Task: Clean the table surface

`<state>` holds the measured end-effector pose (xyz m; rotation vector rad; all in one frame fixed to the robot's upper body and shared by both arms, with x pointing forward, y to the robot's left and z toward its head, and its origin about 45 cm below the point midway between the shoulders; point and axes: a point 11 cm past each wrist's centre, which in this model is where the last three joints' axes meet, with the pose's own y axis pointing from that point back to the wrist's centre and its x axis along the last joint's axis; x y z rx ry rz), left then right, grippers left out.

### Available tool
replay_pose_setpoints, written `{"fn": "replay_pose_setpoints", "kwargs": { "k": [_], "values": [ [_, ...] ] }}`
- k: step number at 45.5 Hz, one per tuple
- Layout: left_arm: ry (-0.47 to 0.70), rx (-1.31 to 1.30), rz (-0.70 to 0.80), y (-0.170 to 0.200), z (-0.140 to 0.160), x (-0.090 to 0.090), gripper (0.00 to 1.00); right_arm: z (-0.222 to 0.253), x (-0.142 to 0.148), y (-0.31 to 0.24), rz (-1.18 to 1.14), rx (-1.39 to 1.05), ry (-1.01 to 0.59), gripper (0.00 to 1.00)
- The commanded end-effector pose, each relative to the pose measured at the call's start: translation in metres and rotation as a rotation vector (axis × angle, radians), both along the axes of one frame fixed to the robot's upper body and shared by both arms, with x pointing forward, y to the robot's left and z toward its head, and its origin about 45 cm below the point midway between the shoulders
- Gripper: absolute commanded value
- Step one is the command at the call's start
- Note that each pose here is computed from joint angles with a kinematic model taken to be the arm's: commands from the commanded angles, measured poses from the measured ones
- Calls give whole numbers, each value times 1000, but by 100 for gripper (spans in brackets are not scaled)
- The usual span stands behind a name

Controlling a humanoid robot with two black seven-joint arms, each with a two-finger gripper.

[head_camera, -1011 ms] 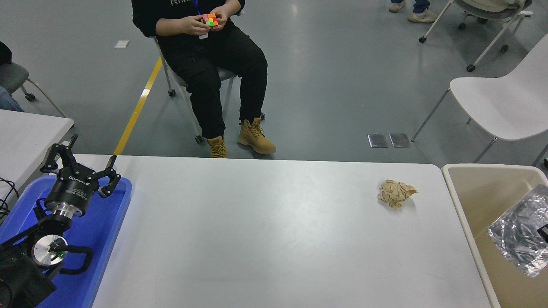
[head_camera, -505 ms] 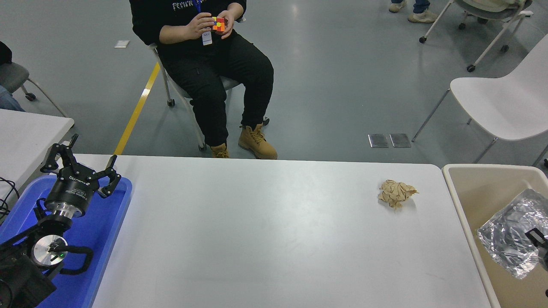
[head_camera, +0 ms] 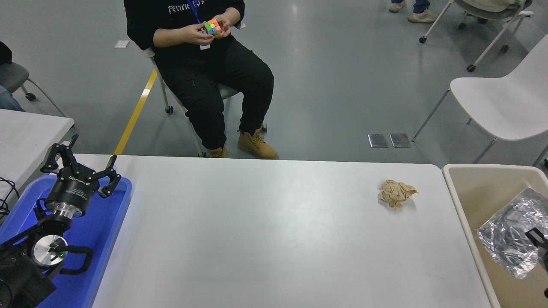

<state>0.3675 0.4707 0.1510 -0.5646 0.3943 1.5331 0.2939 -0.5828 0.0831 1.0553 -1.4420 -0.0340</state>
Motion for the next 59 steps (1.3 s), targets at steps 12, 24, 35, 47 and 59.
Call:
{"fn": "replay_pose_setpoints", "kwargs": {
  "k": [12,24,35,47,59],
  "values": [
    [0,0,0,0,0,0,100,15,6,-9,-28,-114,-95,81],
    [1,0,0,0,-1,-1,100,25,17,-8,-83,-75,-177,91],
    [0,0,0,0,0,0,100,65,46,-15,-179,-1,-349,98],
    [0,0,0,0,0,0,100,128,87,-20,-268,150,-608,98],
    [0,0,0,0,0,0,100,207,122,-20,-257,324,-857,98]
  ]
}}
